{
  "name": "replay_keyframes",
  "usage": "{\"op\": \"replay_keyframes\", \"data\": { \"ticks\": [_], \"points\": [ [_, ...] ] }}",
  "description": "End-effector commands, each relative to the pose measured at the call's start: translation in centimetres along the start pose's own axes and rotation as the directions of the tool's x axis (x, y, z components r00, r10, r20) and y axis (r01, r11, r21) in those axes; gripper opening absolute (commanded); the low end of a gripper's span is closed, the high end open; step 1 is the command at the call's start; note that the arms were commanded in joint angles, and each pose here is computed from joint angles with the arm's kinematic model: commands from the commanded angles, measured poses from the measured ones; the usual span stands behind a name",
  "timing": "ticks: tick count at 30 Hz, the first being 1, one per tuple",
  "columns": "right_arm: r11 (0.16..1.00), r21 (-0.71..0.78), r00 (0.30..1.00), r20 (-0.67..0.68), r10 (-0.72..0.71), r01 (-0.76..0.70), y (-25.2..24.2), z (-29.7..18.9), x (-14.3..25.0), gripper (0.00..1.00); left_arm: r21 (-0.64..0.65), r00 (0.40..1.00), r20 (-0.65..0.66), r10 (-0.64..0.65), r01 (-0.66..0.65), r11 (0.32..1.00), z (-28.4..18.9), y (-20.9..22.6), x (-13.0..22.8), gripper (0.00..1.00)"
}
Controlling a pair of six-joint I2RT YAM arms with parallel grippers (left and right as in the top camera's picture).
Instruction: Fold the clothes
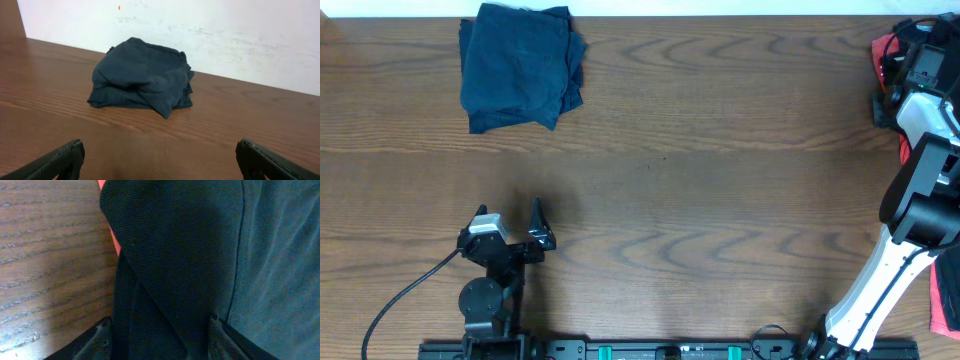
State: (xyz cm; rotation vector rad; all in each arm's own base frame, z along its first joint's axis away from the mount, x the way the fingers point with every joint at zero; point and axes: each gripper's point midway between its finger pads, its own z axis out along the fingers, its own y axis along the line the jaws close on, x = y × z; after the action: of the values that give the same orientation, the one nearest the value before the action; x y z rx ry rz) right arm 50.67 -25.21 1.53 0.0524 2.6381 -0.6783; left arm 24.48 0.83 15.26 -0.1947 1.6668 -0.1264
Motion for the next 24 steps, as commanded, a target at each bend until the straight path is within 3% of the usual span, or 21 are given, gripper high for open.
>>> {"op": "replay_keyframes", "data": {
  "ticks": [1, 4, 6, 10, 13, 20, 24],
  "points": [
    [0.999, -0.005, 0.999, -0.026, 0.045, -0.045, 0.5, 1.0, 0.9, 0.56, -0.013, 0.999, -0.045, 0.004, -0.005, 1.0, 0.1, 0.4, 1.5, 0.98],
    [0.997, -0.002, 0.997, -0.017, 0.075, -0.075, 0.4, 0.7, 0.6, 0.32, -0.013, 0.999, -0.045, 0.004, -0.005, 1.0, 0.1, 0.4, 1.5, 0.98],
    [0.997, -0.001, 0.997, -0.012, 0.078, -0.078, 0.3, 0.4, 0.4, 0.22, -0.013, 0.999, -0.045, 0.004, -0.005, 1.0, 0.1, 0.4, 1.5, 0.98],
    [0.991, 0.016, 0.991, 0.001, 0.135, -0.135, -0.5, -0.3, -0.1, 0.21, -0.013, 0.999, -0.045, 0.004, -0.005, 1.0, 0.1, 0.4, 1.5, 0.98],
    [0.983, 0.022, 0.983, 0.026, 0.183, -0.183, -1.2, -1.4, -0.9, 0.26, -0.013, 0.999, -0.048, 0.004, -0.005, 1.0, 0.1, 0.4, 1.6, 0.98],
    [0.978, 0.03, 0.976, 0.069, 0.205, -0.208, -2.5, -3.5, -2.2, 0.29, -0.015, 0.998, -0.056, 0.004, -0.005, 1.0, 0.1, 0.4, 1.7, 0.98],
    [0.979, 0.028, 0.978, 0.058, 0.202, -0.204, -2.3, -3.5, -1.9, 0.23, -0.015, 0.998, -0.057, 0.004, -0.005, 1.0, 0.1, 0.4, 1.8, 0.98]
  ]
}}
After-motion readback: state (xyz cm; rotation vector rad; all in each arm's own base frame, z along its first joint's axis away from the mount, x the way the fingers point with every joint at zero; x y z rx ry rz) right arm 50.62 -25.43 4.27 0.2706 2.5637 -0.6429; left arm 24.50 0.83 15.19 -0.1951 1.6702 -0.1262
